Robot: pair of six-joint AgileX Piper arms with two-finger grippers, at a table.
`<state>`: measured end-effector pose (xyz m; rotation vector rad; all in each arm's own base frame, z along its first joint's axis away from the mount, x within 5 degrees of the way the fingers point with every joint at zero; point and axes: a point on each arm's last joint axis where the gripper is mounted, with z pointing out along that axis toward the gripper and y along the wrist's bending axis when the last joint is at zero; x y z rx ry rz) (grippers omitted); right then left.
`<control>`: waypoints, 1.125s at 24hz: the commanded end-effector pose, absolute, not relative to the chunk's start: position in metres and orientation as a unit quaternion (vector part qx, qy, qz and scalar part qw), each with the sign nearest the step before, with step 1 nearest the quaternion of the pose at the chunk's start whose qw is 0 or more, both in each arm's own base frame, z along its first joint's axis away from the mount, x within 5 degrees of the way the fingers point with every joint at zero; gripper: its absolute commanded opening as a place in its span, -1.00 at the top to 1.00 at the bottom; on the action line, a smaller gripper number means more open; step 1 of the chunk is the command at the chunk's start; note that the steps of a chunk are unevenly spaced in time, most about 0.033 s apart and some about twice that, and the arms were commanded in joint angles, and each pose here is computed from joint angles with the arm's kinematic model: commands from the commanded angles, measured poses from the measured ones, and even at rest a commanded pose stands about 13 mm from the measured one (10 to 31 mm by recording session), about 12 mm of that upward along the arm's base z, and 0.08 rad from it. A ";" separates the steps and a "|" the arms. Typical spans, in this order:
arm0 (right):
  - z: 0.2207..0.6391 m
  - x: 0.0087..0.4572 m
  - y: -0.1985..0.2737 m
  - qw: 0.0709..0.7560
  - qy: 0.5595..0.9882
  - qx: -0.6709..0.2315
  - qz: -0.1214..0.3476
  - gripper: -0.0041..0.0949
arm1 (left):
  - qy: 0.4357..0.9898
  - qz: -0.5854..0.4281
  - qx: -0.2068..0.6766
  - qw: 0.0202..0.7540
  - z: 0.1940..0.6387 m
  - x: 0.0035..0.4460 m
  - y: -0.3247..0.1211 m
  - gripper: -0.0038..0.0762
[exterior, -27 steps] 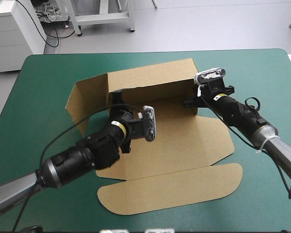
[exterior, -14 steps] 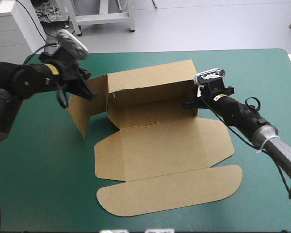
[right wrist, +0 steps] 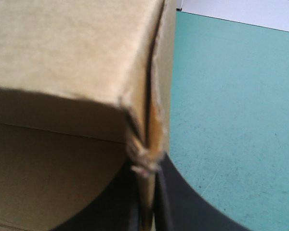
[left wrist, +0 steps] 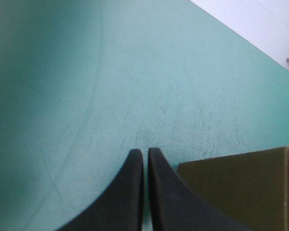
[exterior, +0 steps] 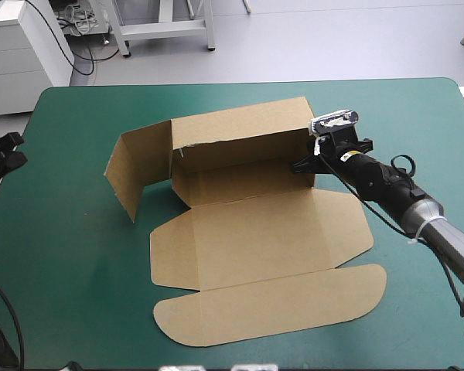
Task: Fold the box
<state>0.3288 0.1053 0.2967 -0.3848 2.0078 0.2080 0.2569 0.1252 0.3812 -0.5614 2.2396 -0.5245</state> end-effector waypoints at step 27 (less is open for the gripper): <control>0.426 0.327 0.093 0.335 0.923 -0.099 0.164 0.95 | 0.821 -0.267 -0.353 0.361 0.320 0.246 0.128 0.89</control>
